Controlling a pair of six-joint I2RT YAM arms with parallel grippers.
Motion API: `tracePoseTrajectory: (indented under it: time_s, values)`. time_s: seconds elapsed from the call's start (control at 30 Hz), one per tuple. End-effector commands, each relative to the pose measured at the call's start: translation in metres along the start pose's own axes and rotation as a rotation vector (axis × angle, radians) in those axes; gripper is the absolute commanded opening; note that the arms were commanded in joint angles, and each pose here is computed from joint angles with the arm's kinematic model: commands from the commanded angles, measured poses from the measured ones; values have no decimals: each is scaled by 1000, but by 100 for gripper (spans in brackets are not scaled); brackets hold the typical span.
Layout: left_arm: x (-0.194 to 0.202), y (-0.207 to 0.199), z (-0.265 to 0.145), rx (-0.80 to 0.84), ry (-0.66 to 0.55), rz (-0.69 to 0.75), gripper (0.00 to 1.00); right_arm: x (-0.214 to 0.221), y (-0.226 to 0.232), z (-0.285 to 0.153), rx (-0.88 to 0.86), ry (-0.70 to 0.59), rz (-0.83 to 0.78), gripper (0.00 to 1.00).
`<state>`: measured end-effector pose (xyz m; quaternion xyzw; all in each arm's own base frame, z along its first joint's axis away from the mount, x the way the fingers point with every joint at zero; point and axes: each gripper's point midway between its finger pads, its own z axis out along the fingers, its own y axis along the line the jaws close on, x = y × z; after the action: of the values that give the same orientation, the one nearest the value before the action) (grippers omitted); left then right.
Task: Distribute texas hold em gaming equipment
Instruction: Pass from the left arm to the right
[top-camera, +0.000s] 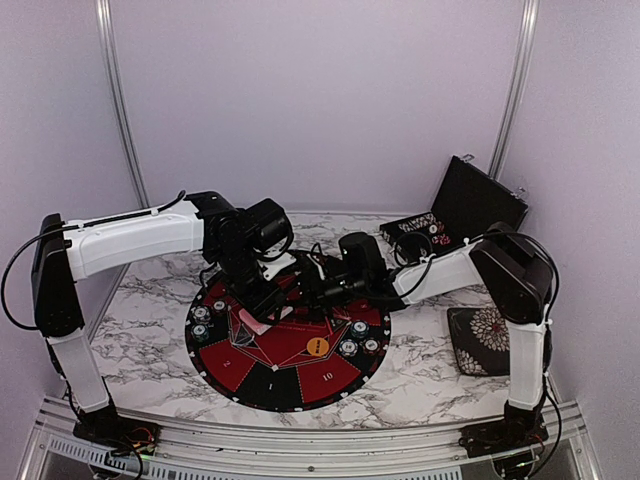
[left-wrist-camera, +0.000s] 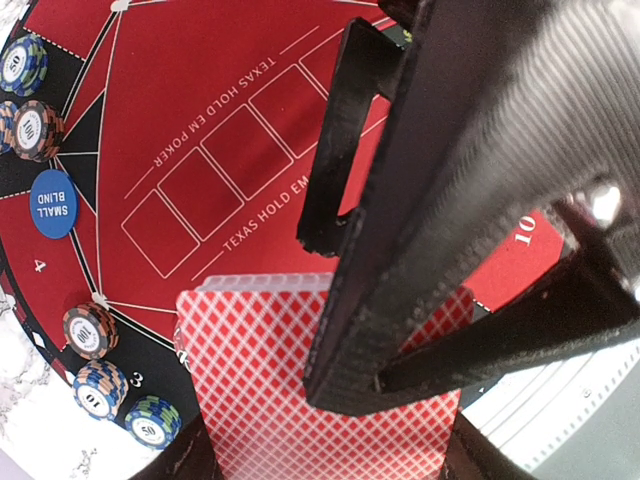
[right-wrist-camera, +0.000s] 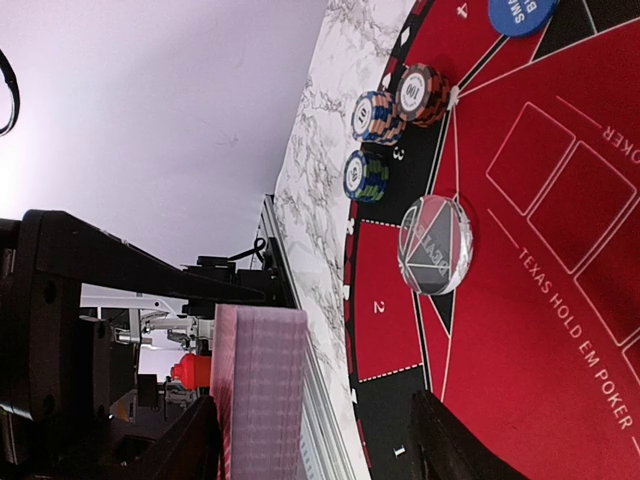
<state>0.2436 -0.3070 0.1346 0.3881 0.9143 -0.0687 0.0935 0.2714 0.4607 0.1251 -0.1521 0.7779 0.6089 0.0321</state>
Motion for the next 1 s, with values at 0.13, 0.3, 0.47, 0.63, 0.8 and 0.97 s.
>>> tracePoseTrajectory:
  time_s: [0.13,0.3,0.47,0.63,0.8,0.97]
  values:
    - [-7,-2,-13,-3,-31,21,51,-9,-5,-10,41,-40,-3,61]
    - [-7,-2,-14,-4,-34,21,51,-11,-7,-16,52,-50,-4,60]
    - [-7,-2,-14,-5,-33,20,51,-11,-9,-19,59,-55,-3,60]
    - [-6,-2,-12,-5,-28,21,51,-12,0,-20,42,-57,-18,60]
    - [-6,-2,-10,-2,-25,21,51,-13,26,-14,-14,-47,-64,64]
    - [-6,-2,-10,-2,-26,22,51,-6,31,4,-25,-9,-74,65]
